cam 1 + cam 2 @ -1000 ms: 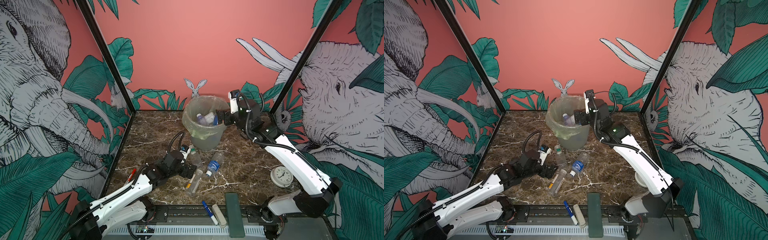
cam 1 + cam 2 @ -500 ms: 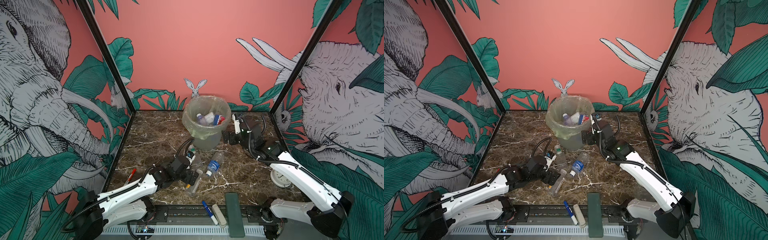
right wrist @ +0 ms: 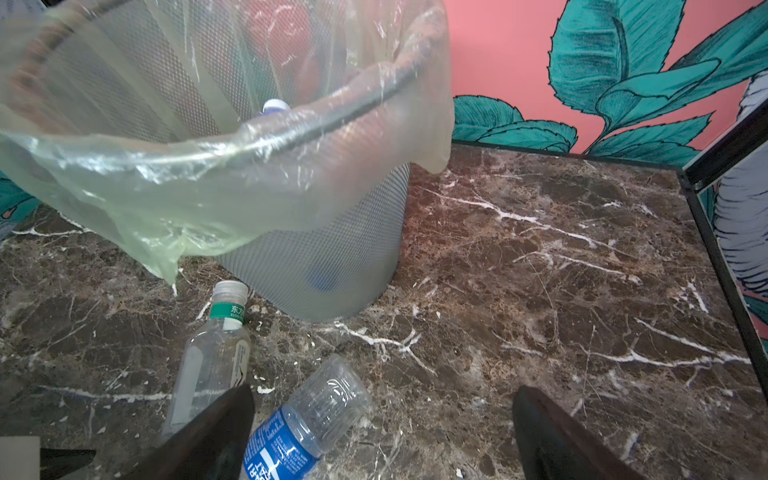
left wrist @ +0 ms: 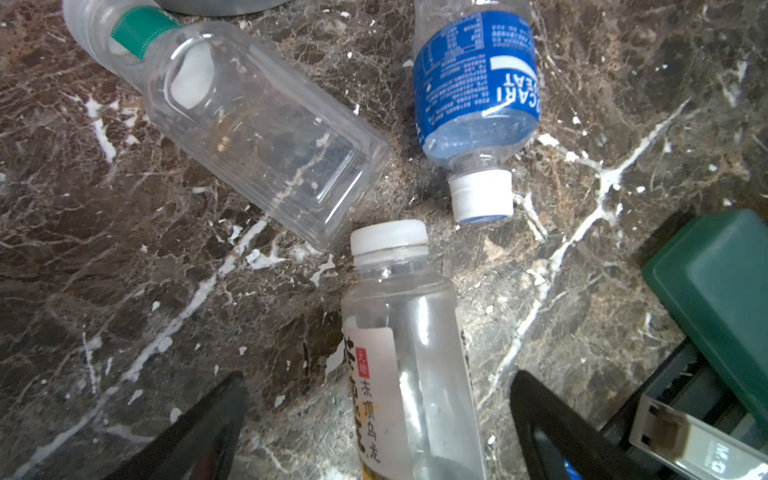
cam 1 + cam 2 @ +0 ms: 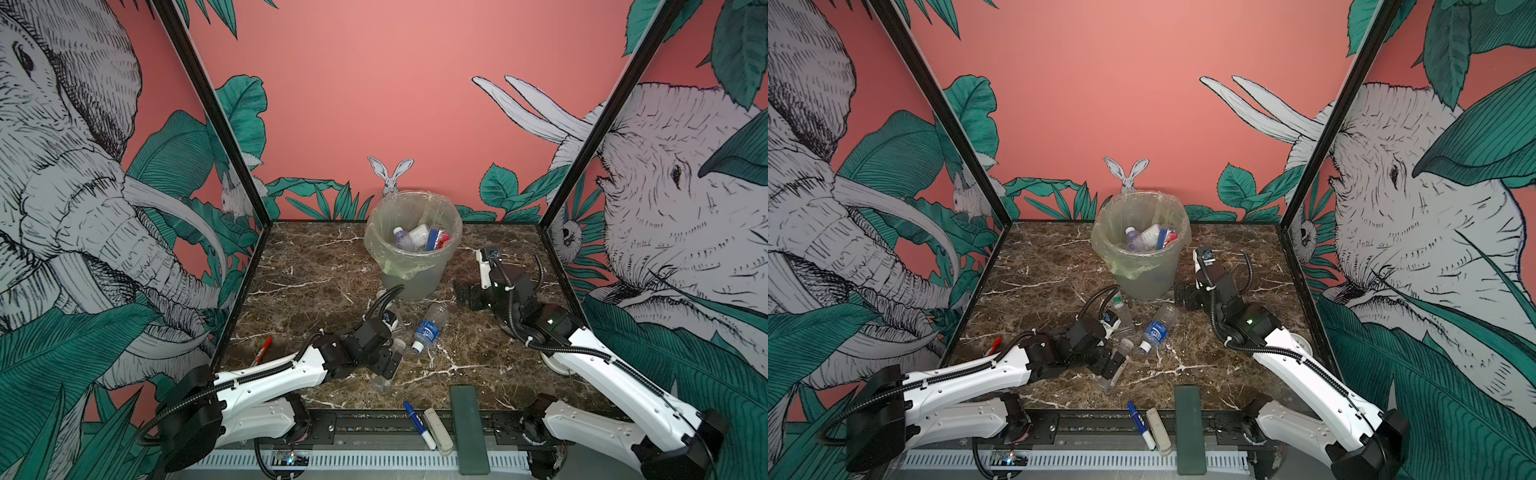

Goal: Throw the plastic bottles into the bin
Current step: 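Withdraw the right gripper from the bin while the left gripper lowers toward the tea bottle, then close the left gripper around the white-cap tea bottle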

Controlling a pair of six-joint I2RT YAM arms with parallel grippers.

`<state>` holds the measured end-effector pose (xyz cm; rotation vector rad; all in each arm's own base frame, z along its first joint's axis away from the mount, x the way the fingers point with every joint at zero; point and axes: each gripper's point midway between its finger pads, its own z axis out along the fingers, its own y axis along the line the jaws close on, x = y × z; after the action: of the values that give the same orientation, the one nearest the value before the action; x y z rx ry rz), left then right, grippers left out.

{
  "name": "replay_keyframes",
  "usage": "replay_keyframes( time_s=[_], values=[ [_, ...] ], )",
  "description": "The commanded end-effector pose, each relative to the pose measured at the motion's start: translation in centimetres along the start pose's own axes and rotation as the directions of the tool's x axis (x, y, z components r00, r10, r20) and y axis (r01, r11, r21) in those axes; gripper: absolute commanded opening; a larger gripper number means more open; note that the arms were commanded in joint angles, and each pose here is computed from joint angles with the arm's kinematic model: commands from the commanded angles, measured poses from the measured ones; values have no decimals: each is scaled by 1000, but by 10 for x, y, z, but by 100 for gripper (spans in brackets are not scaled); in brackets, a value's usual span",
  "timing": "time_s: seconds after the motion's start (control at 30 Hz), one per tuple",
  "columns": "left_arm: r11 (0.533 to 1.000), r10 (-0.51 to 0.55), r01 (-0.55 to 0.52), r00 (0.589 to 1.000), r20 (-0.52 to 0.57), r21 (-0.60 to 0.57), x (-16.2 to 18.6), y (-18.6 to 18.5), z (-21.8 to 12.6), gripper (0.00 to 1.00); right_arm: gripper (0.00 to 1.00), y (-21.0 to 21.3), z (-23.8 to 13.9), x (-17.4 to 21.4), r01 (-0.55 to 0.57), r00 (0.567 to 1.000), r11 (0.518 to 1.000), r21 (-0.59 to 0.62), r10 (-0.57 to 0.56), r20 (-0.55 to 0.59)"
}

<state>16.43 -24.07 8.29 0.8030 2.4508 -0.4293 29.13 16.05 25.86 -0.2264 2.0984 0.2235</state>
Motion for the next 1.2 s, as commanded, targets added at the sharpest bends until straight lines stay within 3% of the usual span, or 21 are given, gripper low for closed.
replay_keyframes(
  time_s=[0.0,0.5,0.63,0.73,1.17],
  values=[
    [1000,-4,4,1000,7,-2,-3,-4,1,99,99,-7,-2,0,-26,999,999,24,25,26],
    [999,30,-32,997,-78,-27,13,-9,18,98,99,-8,20,61,-68,993,998,13,68,-92],
    [998,34,-39,993,-110,-42,16,-8,26,93,99,-8,23,71,-80,991,997,16,81,-109],
    [998,34,-40,992,-119,-42,16,-10,29,81,99,-9,26,78,-89,989,996,16,90,-120],
    [995,32,-48,983,-179,-86,30,-2,38,73,99,-4,37,101,-137,977,991,4,135,-165]
  ],
)
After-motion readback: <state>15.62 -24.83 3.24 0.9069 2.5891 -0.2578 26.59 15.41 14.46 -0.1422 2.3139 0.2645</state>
